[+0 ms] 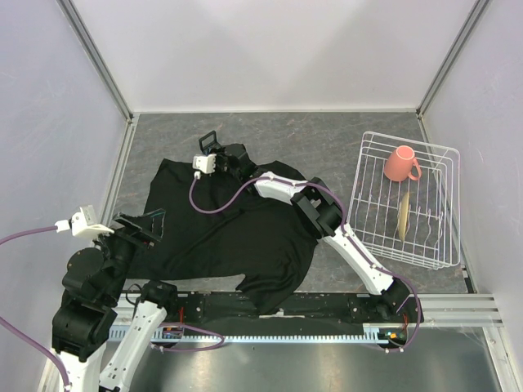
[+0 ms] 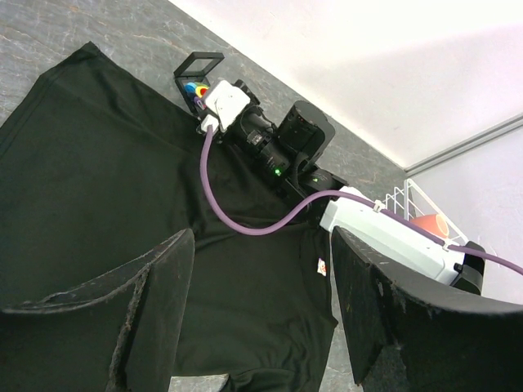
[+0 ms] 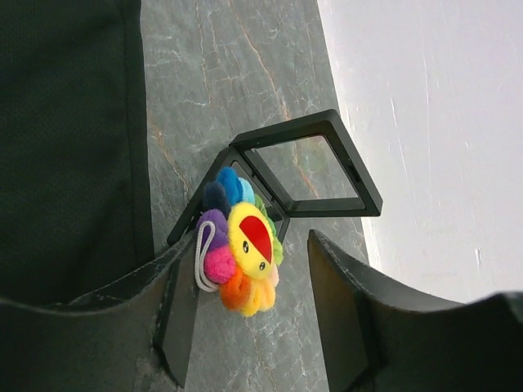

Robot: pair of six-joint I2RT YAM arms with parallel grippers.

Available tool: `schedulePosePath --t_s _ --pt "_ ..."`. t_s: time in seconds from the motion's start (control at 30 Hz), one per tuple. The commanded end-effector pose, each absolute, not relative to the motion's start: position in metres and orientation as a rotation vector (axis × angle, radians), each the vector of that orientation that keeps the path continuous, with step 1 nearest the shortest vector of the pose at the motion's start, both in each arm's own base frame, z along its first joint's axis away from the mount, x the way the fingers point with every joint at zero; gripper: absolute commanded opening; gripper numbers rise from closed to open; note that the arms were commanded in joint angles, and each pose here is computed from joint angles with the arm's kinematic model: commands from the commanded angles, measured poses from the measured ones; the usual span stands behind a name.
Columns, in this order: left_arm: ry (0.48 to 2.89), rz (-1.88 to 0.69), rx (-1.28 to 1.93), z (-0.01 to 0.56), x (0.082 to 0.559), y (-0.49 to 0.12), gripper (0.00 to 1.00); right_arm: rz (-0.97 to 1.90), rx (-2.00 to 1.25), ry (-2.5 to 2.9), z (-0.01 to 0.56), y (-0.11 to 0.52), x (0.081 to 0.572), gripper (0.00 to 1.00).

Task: Remove the brooch from the garment

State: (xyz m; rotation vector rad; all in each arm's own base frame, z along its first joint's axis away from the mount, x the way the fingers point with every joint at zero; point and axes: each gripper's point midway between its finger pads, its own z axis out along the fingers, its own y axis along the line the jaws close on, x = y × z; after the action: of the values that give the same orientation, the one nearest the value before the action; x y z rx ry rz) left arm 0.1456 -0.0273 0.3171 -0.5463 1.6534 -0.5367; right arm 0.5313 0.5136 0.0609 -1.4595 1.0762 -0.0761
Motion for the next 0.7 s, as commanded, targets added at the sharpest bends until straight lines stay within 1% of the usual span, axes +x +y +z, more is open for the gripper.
schedulePosePath --t_s 0.0,0.03,0.13,0.33,0.43,0.57,0.67 --pt "1.627 -0.53 -0.543 0.322 0.146 -0.025 0.75 0.027 -1.354 1.03 0.128 0.529 0.524 0.63" --pt "1.633 -0.531 -0.543 0.321 0.146 -0.025 0.75 0.046 -1.338 1.045 0.132 0.529 0.524 0.66" --pt "1.638 -0.538 -0.541 0.32 0.146 -0.027 0.75 0.081 -1.332 1.054 0.138 0.53 0.52 0.71" --pt "1.652 -0.554 -0.537 0.317 0.146 -0.03 0.74 0.152 -1.304 1.088 0.151 0.529 0.511 0.77" --pt "1.658 -0.559 -0.536 0.316 0.147 -0.032 0.74 0.167 -1.267 1.116 0.16 0.527 0.512 0.82" --pt "1.667 -0.56 -0.538 0.313 0.148 -0.033 0.74 0.204 -1.208 1.167 0.169 0.521 0.518 0.84" --pt "1.676 -0.555 -0.538 0.311 0.15 -0.033 0.74 0.237 -1.106 1.249 0.177 0.513 0.523 0.84"
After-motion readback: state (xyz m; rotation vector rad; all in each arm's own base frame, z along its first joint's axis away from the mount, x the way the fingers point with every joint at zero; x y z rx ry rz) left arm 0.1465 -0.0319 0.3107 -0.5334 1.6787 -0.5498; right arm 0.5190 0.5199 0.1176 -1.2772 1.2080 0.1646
